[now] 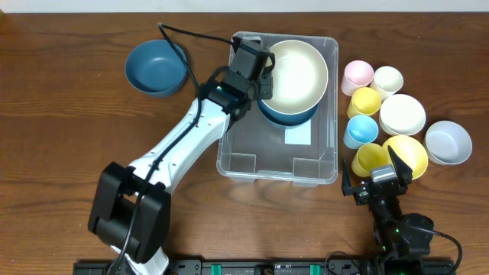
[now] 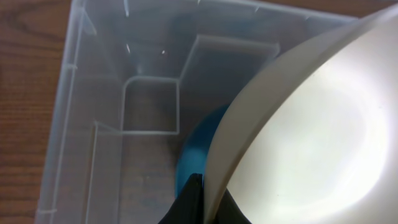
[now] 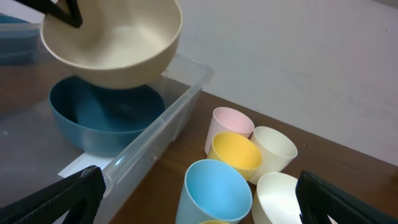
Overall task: Pack container
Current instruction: 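Carry the cream bowl with the left gripper and stack it on the teal bowl, then reach the left gripper to the far teal bowl and grasp its rim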
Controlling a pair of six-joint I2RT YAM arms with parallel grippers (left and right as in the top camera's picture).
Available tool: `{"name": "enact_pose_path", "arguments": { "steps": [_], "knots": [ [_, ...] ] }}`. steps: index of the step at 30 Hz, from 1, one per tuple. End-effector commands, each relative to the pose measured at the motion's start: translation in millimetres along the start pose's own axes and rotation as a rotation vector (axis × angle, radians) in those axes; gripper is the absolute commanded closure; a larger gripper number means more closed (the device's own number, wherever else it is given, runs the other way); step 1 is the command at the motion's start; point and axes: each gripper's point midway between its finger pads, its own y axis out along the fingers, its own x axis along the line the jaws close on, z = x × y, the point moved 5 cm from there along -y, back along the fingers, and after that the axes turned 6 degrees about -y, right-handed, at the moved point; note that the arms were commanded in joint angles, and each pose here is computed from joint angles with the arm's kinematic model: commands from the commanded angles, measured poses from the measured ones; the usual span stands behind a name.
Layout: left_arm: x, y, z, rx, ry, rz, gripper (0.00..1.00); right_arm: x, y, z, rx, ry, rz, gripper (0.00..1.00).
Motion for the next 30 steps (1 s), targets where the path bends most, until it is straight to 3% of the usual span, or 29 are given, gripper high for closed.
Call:
{"name": "enact_pose_path", "arguments": {
  "steps": [1, 2, 4, 5, 6, 14, 20, 25, 30],
  "knots": [
    [-4.9, -0.6, -11.6, -0.037, 0.023, 0.004, 0.94, 0.0, -0.3, 0.7, -0.001, 0.017, -0.003, 0.01],
    [-5.0, 0.0, -11.3, -0.036, 0.027, 0.004, 0.83, 0.0, -0.3, 0.7, -0.001, 0.017, -0.003, 0.01],
    [-5.1, -0.2, -11.8, -0.039, 0.027, 0.005, 0.47, 0.0, -0.3, 0.7, -0.001, 0.017, -0.003, 0.01],
    [-5.8, -1.4, -13.0, -0.043, 0.032, 0.008, 0.36, 0.0, -0.3, 0.7, -0.001, 0.017, -0.003, 0.01],
    [-6.8, -3.5, -15.0, -0.049, 0.043, 0.011, 0.33, 0.0, -0.3, 0.7, -0.001, 0.017, -0.003, 0.01],
    [4.9, -57.7, -42.0, -0.088, 0.034, -0.003, 0.32, 0.0, -0.3, 0.7, -0.001, 0.017, -0.003, 0.01],
    [65.5, -114.9, -60.3, -0.138, -0.037, -0.208, 0.32, 0.0, -0.3, 0.7, -0.001, 0.017, -0.003, 0.01],
    [139.6, -149.0, -75.6, -0.163, -0.230, -0.345, 0.32, 0.0, -0.3, 0.7, -0.001, 0.017, -0.003, 0.01],
    [193.9, -148.3, -80.4, -0.115, -0.447, -0.307, 0.31, 0.0, -0.3, 0.7, -0.001, 0.017, -0.003, 0.01]
  ]
}}
